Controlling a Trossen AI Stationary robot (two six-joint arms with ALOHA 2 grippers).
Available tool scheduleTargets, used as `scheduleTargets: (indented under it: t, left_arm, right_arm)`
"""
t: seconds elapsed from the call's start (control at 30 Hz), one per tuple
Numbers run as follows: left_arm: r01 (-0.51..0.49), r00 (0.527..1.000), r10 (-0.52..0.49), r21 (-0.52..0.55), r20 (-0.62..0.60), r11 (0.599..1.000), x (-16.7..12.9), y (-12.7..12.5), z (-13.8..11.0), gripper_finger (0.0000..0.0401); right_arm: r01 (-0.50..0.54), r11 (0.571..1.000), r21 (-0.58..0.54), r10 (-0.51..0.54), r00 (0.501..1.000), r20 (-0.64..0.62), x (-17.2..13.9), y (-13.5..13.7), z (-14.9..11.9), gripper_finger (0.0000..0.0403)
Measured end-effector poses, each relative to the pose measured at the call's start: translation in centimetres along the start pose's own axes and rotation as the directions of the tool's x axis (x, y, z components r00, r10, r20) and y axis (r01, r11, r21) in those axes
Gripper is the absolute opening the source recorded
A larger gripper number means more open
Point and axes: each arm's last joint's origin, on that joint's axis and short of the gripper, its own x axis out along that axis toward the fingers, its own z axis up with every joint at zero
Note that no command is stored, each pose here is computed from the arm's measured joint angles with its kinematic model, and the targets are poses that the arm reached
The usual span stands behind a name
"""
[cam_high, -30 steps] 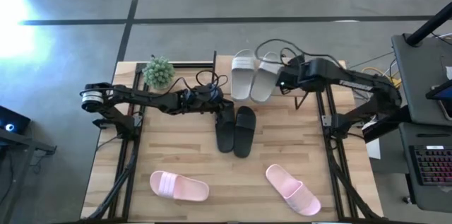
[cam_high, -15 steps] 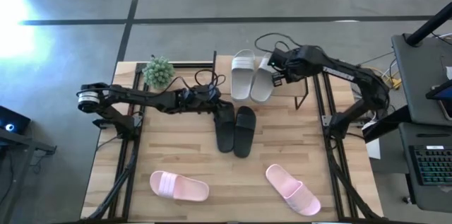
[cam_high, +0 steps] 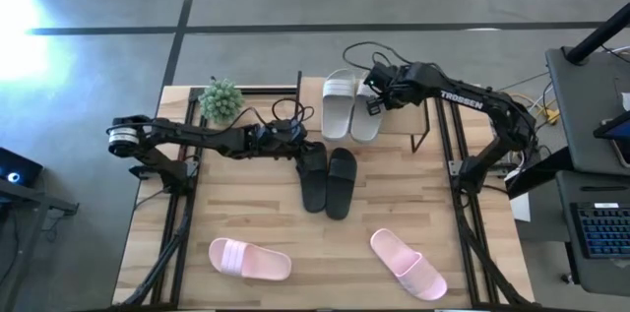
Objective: Pick and place slides into the shelf
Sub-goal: Put the gray slipper on the shelf, then adjust the gray slipper on the shelf
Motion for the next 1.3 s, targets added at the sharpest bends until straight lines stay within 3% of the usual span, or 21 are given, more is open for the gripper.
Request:
scheduleTargets:
  t: [0.43,0.8,1.3]
  left_arm:
    - [-0.006,1.0,0.007,0.007,-0.001,1.0,0.0,0.1,0.0,0.0018]
    - [-0.003,0.999,0.003,0.0,0.033,1.0,0.0,0.2,0.6,0.0018]
    - [-0.03,0.997,0.028,0.021,0.074,0.999,0.8,1.3,1.3,0.0018]
  right_arm:
    - [-0.038,0.999,0.028,0.036,0.997,0.068,0.3,-0.3,1.3,0.0012]
    - [0.056,0.998,-0.037,-0.055,0.998,0.025,0.1,-1.0,0.5,0.0012]
    - [0.021,1.0,-0.01,-0.02,0.997,0.069,-1.8,-1.7,0.0,0.0012]
